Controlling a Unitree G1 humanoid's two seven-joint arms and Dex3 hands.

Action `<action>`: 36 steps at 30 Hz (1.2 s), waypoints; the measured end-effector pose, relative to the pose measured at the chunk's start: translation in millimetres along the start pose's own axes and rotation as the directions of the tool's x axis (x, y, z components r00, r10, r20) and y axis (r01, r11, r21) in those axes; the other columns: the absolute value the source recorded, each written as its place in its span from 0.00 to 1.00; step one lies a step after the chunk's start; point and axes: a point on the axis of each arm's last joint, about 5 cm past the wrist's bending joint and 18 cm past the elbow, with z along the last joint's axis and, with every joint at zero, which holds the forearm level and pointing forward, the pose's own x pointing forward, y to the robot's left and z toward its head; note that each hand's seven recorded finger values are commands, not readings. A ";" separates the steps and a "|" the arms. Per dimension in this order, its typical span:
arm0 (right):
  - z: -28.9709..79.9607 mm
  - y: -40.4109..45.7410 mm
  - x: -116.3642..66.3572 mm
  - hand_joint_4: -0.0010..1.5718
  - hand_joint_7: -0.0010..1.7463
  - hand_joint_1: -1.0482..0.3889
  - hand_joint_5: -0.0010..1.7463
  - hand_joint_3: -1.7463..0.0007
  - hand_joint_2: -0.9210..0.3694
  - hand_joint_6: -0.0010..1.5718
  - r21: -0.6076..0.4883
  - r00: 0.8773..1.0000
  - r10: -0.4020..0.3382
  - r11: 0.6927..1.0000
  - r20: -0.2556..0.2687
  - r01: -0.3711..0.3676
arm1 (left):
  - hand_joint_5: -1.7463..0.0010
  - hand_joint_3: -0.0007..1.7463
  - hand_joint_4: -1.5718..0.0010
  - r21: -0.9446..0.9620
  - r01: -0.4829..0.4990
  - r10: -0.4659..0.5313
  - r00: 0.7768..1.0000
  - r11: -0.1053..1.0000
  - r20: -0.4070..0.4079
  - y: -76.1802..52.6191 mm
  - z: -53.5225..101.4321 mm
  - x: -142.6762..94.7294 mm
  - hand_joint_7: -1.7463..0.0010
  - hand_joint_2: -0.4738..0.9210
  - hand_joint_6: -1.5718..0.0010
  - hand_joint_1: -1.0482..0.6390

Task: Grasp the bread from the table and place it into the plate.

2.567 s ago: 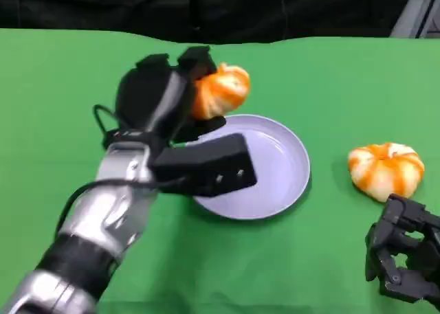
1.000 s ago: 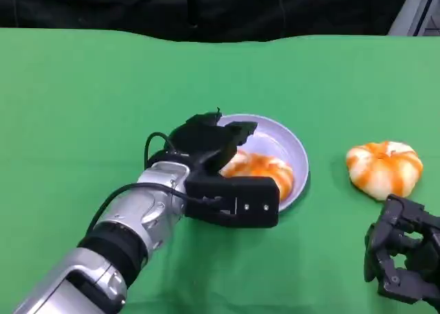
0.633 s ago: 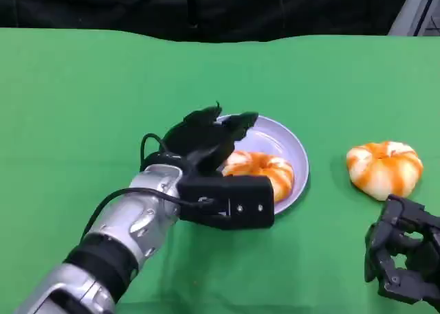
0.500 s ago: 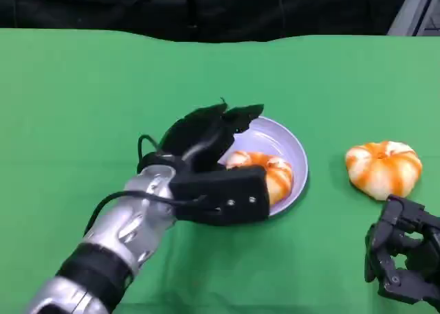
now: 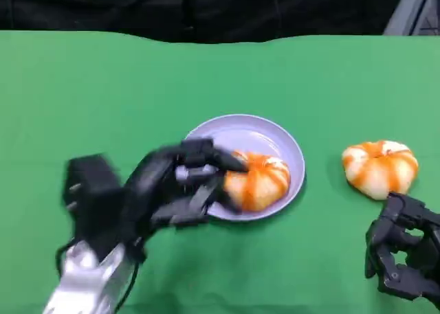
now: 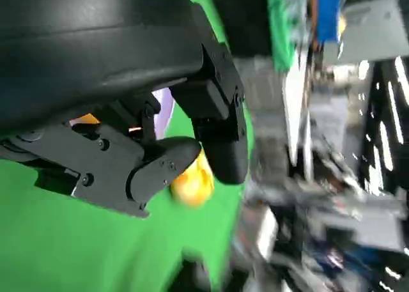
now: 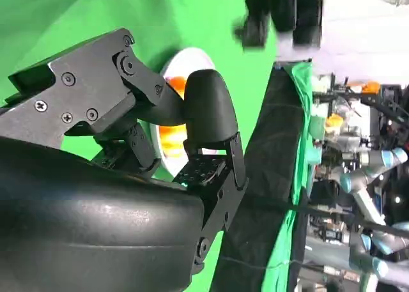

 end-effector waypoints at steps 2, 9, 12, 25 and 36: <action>-0.5 0.1 0.8 0.56 0.98 0.65 1.00 0.37 0.25 0.46 0.001 1.000 0.003 1.000 -0.001 -0.003 | 0.00 0.74 0.43 -0.062 -0.007 0.005 0.999 0.998 -0.031 1.5 2.6 -20.1 0.09 0.74 0.48 0.61; -2.2 -0.8 1.4 0.56 0.97 0.64 1.00 0.36 0.25 0.46 0.000 1.000 0.015 1.000 0.004 -0.015 | 0.00 0.72 0.43 -0.116 0.001 -0.010 0.997 0.993 -0.074 4.9 9.4 -84.5 0.04 0.77 0.50 0.63; -2.5 -1.2 1.2 0.56 0.97 0.64 1.00 0.36 0.26 0.46 0.000 1.000 0.013 1.000 0.002 -0.013 | 0.00 0.71 0.45 -0.130 -0.047 0.034 0.995 0.990 -0.097 6.8 7.8 -105.4 0.01 0.78 0.54 0.65; -3.4 -1.8 0.3 0.56 0.97 0.65 1.00 0.36 0.25 0.46 0.000 1.000 0.024 1.000 0.001 -0.024 | 0.00 0.66 0.45 -0.120 -0.175 0.158 0.978 0.977 -0.138 15.8 -11.7 -132.7 0.00 0.85 0.55 0.65; -2.0 -1.5 -4.1 0.56 0.98 0.64 1.00 0.35 0.25 0.46 0.004 1.000 0.021 1.000 0.007 -0.021 | 0.00 0.66 0.45 -0.101 -0.234 0.228 0.971 0.967 -0.071 29.4 -8.1 -135.8 0.00 0.85 0.55 0.66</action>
